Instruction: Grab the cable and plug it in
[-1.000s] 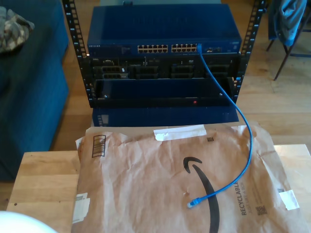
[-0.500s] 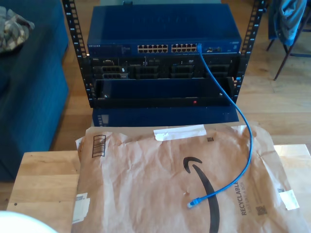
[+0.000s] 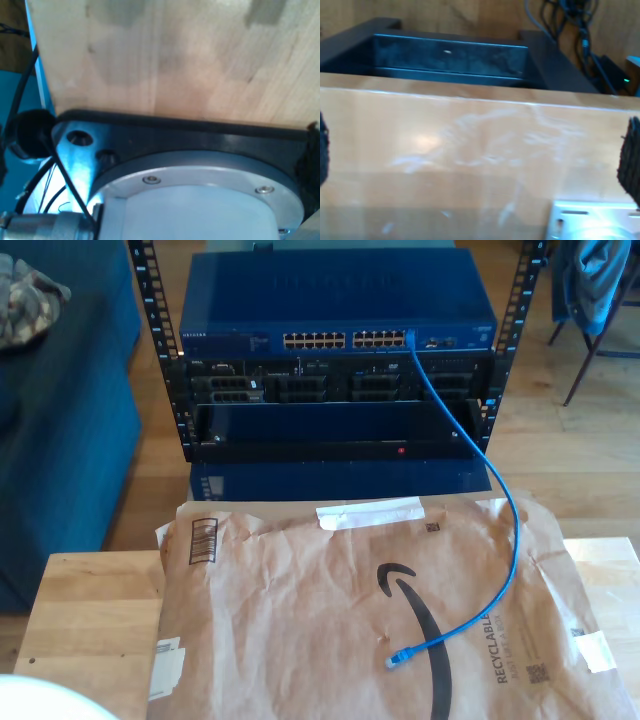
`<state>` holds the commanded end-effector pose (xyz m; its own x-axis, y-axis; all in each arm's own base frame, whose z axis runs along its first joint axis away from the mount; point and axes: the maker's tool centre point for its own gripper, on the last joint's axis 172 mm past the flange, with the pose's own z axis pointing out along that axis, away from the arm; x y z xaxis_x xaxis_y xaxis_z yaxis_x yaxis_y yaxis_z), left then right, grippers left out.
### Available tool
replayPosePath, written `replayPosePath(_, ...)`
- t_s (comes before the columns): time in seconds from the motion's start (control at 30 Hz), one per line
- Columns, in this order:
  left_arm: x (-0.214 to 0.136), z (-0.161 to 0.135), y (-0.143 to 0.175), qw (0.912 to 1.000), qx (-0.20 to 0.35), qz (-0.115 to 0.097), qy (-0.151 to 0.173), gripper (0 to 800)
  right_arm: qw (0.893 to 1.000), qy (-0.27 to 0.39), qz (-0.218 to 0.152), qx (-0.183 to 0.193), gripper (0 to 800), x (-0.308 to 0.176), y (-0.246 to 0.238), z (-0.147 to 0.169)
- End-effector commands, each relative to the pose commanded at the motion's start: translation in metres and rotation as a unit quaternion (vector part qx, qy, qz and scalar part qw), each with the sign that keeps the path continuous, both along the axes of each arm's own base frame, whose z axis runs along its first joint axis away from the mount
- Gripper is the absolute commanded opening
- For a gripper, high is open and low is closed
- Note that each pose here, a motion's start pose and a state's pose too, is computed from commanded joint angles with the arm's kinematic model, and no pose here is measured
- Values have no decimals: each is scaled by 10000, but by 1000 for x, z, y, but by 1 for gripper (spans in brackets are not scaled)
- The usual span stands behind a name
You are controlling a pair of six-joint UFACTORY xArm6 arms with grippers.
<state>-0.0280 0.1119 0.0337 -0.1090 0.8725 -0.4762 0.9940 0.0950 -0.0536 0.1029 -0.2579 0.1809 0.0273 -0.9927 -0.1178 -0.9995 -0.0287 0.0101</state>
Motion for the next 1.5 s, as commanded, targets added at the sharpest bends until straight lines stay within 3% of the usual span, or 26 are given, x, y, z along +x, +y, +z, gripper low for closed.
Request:
replayPosePath(0.27,0,0,0,10000,0,0,0,800,9997,-41,95,220,798,-48,39,-35)
replayPosePath(0.53,0,0,0,10000,0,0,0,800,9982,-18,-147,575,798,-72,67,-69)
replayPosePath(1.1,0,0,0,10000,0,0,0,800,9994,-86,-240,219,796,-76,82,-124)
replayPosePath(1.23,0,0,0,10000,0,0,0,800,9996,-65,-185,186,798,-77,85,-133)
replayPosePath(1.37,0,0,0,10000,0,0,0,800,9995,-75,164,261,798,-80,90,-144)
replayPosePath(1.5,0,0,0,10000,0,0,0,800,9993,-74,170,314,799,-81,96,-155)
